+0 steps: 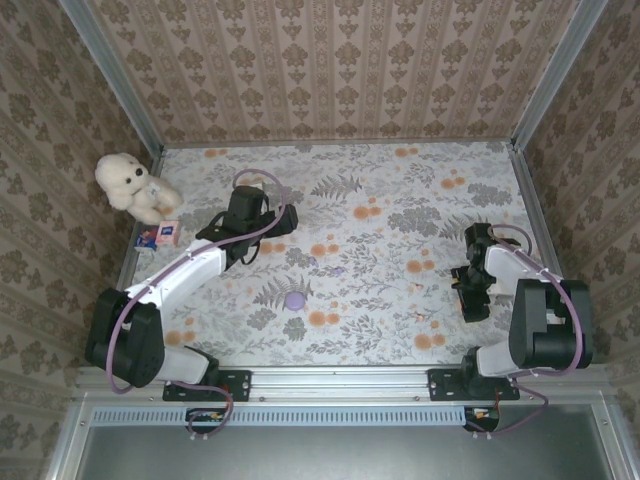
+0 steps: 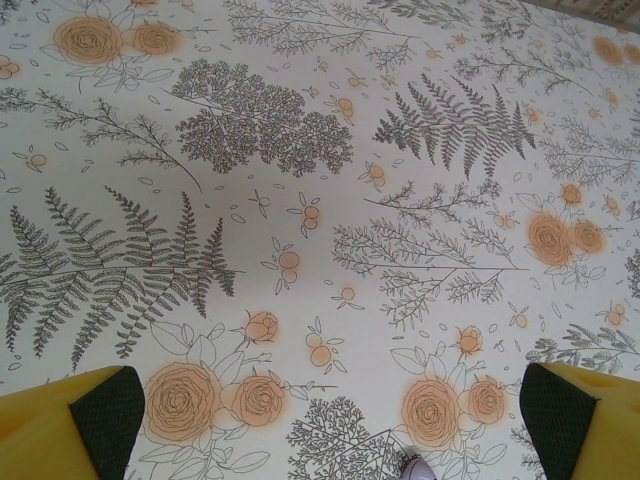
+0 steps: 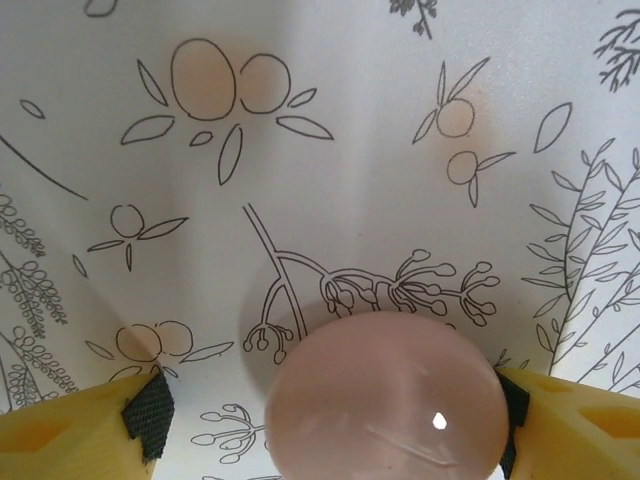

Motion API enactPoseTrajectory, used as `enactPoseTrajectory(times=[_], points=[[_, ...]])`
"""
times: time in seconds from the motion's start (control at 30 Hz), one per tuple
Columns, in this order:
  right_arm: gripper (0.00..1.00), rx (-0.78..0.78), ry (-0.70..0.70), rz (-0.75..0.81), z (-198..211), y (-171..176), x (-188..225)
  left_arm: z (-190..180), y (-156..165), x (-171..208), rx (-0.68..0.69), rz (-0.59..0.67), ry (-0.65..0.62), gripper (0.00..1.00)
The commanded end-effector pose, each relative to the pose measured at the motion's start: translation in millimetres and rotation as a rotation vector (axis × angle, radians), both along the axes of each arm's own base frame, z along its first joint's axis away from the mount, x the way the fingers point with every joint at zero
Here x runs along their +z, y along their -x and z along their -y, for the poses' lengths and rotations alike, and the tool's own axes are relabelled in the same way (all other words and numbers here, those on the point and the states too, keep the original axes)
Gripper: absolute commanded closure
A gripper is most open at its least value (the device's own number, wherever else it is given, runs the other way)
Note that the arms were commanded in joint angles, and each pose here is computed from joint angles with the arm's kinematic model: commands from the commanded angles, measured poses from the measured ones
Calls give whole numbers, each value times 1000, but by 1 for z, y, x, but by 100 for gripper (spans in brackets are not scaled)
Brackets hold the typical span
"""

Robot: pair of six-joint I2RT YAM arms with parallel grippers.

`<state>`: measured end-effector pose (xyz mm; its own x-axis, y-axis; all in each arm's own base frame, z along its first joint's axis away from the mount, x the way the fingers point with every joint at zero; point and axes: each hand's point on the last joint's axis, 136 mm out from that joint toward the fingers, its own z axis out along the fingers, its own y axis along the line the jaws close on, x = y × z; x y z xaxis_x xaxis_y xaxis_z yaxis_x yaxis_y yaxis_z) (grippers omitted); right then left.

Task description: Insert the wireless bluetooth earbuds into the charging case

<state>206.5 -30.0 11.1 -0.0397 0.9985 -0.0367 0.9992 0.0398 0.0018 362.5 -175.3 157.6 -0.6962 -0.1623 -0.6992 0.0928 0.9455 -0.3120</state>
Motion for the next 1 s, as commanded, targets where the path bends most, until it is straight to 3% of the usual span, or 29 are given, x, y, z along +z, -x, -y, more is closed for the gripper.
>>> enactPoseTrajectory(times=[0.0,0.3,0.63,0.97], points=[[19,13,-18,-11,-1,-2,-4,1,-4,17,13,34,7,0],[32,120,-15,24,0,-17,-1,3,-5,18,10,36,10,0],[39,539,-28,53,-9,-72,7,10,-7,19,-4,38,16,0],[39,991,96,-26,-43,-145,24,17,-5,24,-19,42,4,0]])
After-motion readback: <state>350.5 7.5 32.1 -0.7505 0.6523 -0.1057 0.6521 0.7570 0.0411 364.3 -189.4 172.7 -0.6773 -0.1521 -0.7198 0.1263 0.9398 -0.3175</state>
